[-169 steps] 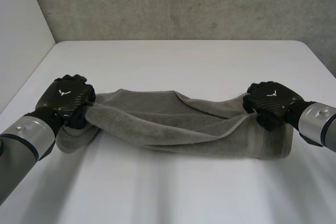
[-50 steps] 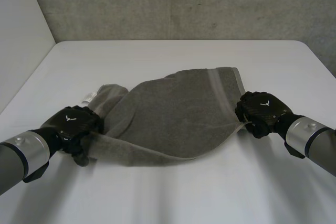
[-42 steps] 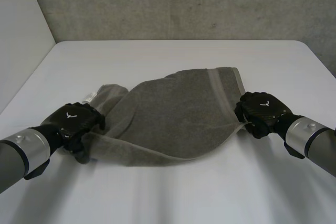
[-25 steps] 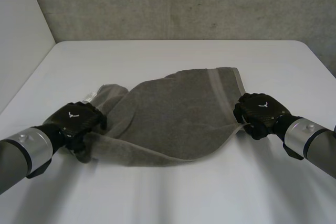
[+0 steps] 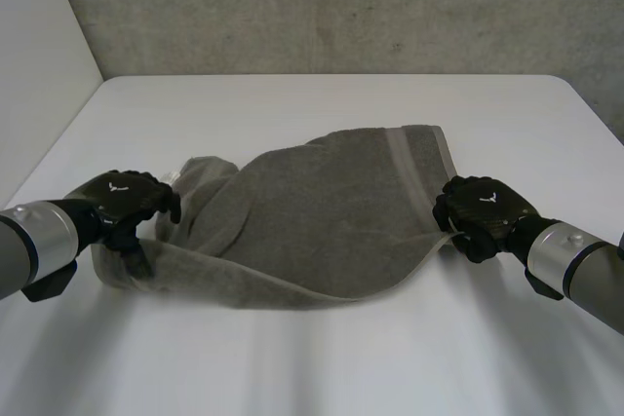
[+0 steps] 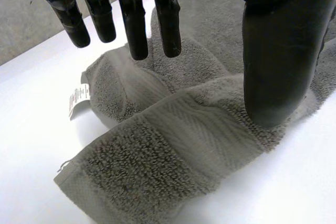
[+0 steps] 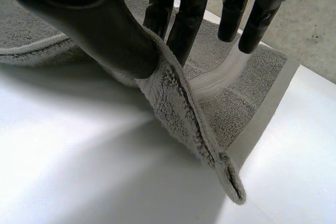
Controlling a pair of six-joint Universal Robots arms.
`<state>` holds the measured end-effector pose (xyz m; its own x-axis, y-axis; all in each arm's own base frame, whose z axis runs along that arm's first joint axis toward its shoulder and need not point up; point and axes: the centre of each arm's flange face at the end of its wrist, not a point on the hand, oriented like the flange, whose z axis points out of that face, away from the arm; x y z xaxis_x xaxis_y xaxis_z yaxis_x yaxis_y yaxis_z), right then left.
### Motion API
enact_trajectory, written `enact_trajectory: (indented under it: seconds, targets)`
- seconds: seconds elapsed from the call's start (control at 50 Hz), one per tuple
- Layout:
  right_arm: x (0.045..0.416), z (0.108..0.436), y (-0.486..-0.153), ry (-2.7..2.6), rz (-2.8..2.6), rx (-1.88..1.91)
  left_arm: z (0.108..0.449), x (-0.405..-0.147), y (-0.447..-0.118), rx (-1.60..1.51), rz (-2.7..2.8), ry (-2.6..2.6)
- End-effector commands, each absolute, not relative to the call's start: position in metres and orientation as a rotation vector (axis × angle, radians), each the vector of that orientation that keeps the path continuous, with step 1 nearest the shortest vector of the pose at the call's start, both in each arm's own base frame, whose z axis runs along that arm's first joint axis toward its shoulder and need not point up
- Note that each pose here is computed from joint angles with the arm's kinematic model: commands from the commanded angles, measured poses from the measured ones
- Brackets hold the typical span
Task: Fold the towel.
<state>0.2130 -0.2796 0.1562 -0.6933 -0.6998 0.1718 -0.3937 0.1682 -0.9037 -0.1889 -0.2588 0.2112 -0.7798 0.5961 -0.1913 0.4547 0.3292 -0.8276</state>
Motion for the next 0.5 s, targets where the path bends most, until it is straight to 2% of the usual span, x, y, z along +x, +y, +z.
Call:
enact_trajectory:
  seconds: [0.02, 0.26, 0.5]
  targets:
    - [0.213, 0.155, -0.280, 2.165, -1.531, -1.051, 0.209, -0.179, -0.275, -0.924, 1.431, -2.493]
    - [0.212, 0.154, -0.279, 2.163, -1.537, -1.083, 0.182, -0.176, -0.281, -0.931, 1.303, -2.577]
    - [0.213, 0.158, -0.280, 2.156, -1.556, -1.113, 0.189, -0.178, -0.277, -0.967, 1.333, -2.556]
